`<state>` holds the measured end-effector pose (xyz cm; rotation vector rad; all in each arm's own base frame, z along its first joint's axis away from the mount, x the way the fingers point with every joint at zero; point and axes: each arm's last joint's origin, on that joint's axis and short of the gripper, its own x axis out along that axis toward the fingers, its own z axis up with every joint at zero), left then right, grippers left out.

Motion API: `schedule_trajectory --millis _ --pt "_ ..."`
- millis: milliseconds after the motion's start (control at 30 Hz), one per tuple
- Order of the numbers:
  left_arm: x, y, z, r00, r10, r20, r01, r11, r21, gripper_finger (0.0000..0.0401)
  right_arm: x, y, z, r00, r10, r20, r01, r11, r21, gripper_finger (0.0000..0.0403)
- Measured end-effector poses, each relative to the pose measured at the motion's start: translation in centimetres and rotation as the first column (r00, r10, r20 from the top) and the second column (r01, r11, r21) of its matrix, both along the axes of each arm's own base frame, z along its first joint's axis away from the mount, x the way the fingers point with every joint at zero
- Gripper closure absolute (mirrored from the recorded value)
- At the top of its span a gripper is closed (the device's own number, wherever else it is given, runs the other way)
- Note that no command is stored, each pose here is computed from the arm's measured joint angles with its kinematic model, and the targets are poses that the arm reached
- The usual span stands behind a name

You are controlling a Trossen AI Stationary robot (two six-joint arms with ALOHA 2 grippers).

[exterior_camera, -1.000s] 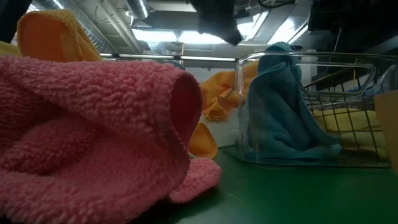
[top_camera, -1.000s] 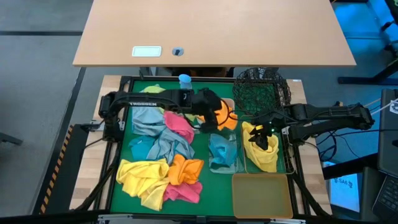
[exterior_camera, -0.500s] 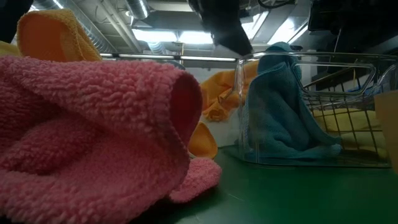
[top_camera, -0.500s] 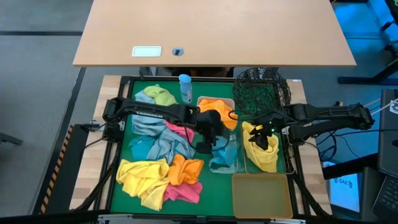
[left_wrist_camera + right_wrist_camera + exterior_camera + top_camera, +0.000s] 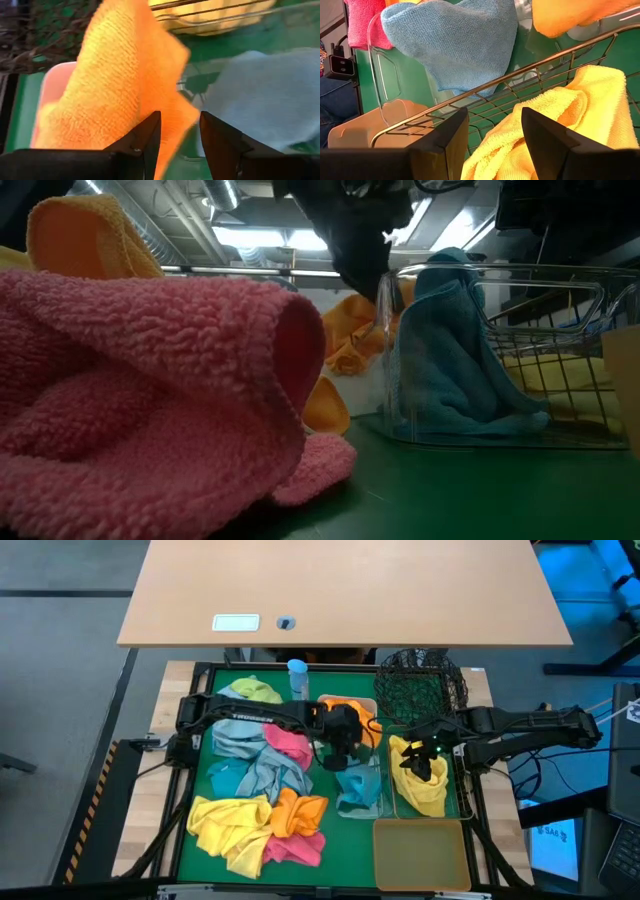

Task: Sort microfiber towel by color & place in baskets
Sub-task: Put the orange towel into the white bin

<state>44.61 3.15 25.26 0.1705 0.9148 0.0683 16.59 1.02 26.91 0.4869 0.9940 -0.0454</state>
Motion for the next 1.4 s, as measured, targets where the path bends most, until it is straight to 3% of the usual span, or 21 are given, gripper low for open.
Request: schedule_trajectory --millis 567,933,1400 --pt "-0.3 7.4 -0.6 0.985 0.167 0.045 -0.167 0.986 -0.007 0.0271 0.0 0.0 0.0 1.0 0.0 0.0 0.0 1.0 0.0 0.0219" --pt "1.1 7.9 -6.0 0.984 0.161 -0.074 -0.162 0.987 -0.015 0.0272 0.0 0.0 0.0 1.0 -0.003 0.0 0.003 1.0 -0.004 0.0219" --pt "1.1 9.1 -7.3 0.985 0.15 -0.09 -0.157 0.985 -0.076 0.0271 0.0 0.0 0.0 1.0 -0.009 -0.001 0.009 1.0 -0.014 0.0219"
